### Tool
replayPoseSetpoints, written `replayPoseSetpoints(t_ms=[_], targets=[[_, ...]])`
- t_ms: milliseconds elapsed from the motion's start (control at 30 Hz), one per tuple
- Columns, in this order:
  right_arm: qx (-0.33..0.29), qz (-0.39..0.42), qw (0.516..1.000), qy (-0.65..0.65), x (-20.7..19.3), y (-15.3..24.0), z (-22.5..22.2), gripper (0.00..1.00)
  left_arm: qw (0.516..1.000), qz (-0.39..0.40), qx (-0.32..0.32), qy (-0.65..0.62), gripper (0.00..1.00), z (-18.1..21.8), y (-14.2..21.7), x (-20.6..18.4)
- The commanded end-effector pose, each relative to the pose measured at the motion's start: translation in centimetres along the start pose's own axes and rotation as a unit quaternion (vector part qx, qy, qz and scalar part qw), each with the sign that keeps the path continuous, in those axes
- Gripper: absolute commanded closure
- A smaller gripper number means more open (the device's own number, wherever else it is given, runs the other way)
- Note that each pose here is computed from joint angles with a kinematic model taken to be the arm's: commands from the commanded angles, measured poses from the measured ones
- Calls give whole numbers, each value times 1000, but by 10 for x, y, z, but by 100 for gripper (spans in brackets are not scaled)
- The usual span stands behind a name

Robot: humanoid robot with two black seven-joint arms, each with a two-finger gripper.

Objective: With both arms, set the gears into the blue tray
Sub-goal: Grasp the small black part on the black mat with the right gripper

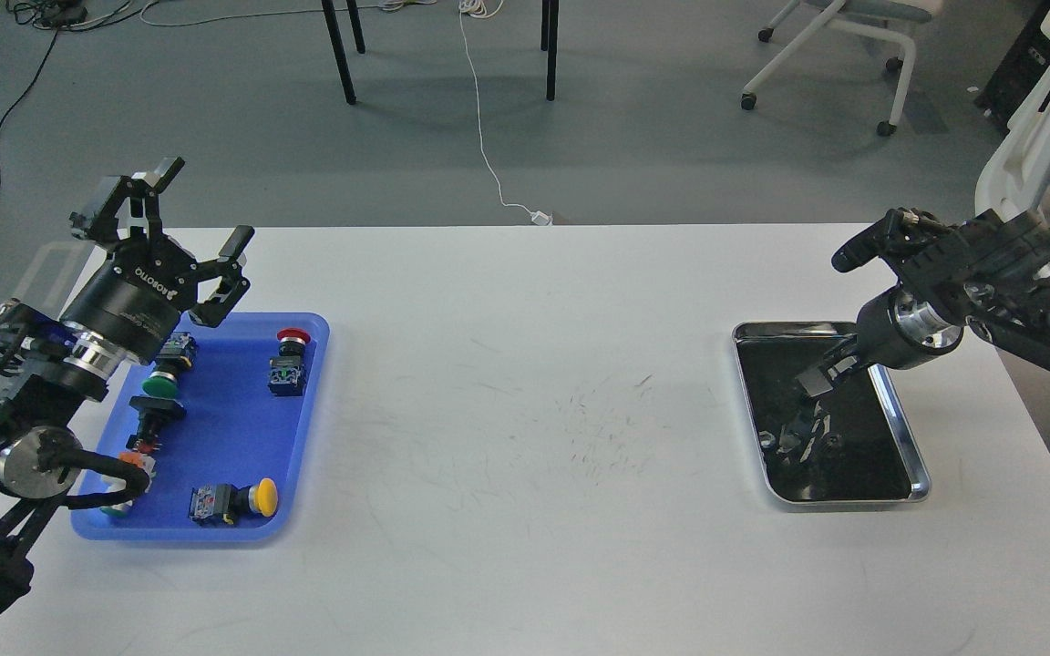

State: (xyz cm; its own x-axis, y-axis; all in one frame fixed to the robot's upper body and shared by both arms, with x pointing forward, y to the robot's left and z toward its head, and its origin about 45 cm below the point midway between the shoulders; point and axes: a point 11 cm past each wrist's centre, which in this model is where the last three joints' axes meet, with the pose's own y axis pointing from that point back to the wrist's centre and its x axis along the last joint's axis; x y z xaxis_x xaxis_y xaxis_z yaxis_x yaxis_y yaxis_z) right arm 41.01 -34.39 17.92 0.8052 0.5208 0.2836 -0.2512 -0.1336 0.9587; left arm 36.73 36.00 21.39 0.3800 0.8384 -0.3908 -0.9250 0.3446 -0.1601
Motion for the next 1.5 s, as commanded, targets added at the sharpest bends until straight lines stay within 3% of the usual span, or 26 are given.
replayPoseSetpoints(t_ms=[0,835,1168,1469], targets=[[2,-6,1000,-4,-8,-6,0,42,1000,2,0,1,2,0,1,1],[5,4,1000,-1,-12,-33,-9,47,1000,4,1,3,2,-2,3,2],[4,0,1000,-3,-13,-33,-8,77,1000,4,1,2,2,-1,3,2],[3,3,1000,-1,-10,-28,-6,80,1000,5,0,-1,2,2,3,4]])
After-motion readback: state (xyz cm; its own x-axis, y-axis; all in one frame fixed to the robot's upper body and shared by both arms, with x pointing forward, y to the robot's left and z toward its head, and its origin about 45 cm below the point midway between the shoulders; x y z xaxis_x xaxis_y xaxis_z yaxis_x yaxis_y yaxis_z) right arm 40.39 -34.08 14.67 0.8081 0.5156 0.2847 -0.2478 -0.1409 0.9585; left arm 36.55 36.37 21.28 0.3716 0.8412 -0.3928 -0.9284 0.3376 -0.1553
